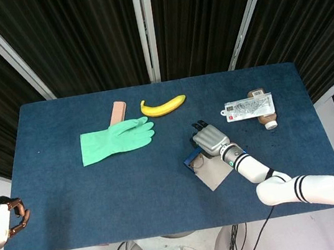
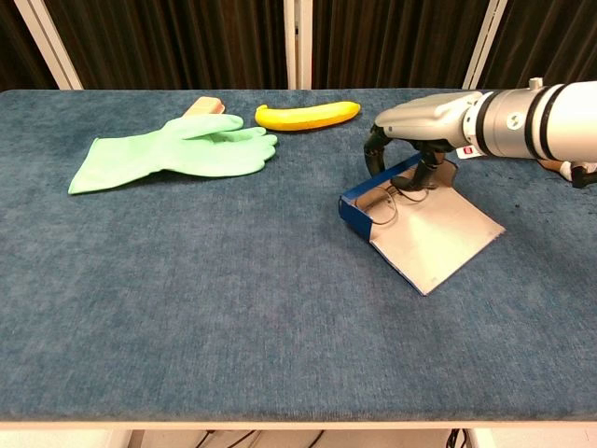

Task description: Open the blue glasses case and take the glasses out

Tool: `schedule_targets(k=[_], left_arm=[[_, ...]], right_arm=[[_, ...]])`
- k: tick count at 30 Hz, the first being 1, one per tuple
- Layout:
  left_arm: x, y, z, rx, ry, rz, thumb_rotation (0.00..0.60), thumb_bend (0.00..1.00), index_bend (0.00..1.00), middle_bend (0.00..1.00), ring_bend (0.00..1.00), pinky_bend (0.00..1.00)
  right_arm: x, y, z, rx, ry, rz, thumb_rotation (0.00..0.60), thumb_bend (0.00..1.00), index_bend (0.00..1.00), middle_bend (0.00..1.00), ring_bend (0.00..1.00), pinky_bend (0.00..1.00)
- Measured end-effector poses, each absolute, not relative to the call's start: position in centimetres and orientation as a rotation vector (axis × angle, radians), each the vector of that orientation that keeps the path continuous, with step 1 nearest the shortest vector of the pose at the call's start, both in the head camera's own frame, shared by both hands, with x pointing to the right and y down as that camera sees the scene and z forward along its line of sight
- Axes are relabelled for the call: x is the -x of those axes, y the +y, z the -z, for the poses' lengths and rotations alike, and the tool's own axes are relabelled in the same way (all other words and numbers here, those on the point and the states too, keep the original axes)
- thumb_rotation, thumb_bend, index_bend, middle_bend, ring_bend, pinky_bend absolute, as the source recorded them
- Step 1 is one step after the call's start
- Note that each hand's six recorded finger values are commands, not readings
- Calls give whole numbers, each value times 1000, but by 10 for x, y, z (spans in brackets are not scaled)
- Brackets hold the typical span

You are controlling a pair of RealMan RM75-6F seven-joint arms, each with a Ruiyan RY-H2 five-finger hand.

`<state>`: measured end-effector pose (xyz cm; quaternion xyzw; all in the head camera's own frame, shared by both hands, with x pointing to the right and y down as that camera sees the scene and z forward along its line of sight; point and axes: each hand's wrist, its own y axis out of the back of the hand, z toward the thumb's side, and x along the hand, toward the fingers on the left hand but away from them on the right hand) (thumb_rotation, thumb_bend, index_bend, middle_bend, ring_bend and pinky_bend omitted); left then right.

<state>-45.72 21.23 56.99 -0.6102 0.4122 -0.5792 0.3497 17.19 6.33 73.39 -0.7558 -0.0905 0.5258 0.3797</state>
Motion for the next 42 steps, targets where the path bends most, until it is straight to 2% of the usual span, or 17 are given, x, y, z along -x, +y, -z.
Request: schedule_targets(k=[11, 18, 29, 31, 32, 37, 39, 42], left_arm=[[458, 212, -570, 1582, 1070, 1501, 600, 373, 658, 667, 428, 333], [458, 212, -570, 1585, 1073, 1500, 600, 373, 657, 667, 429, 332], [458, 212, -570, 1587, 1071, 1500, 600, 373, 657, 667, 429, 310], [458, 212, -570, 1587, 1071, 1500, 600, 373, 657, 667, 429, 311], [458, 212, -570, 1587, 1072, 1500, 600, 374, 657, 667, 428, 311], [458, 212, -570, 1588, 1073, 1500, 600, 373, 657, 667, 428, 311], [458, 212, -570, 1589, 1074, 1500, 600, 373, 657, 667, 429, 311], [458, 212, -570, 1590, 1074, 1500, 600, 373, 658, 667, 429, 311]], right_arm=[[-121, 53, -739, 1854, -411, -1253, 600, 376, 646, 359, 0, 0], [-95, 55, -747, 1756, -559, -1221, 600, 429, 650, 356, 0, 0], [-92, 54, -750, 1696, -603, -1208, 600, 435, 641, 350, 0, 0], [-91, 55, -754, 1713, -587, -1221, 600, 409, 605, 341, 0, 0], [-90, 55, -756, 1727, -574, -1233, 600, 386, 555, 330, 0, 0], [-89, 56, -765, 1774, -523, -1288, 600, 308, 199, 249, 0, 0], [-88, 55, -763, 1791, -521, -1290, 600, 287, 111, 221, 0, 0], [-88, 54, -755, 1816, -531, -1276, 600, 276, 64, 202, 0, 0]])
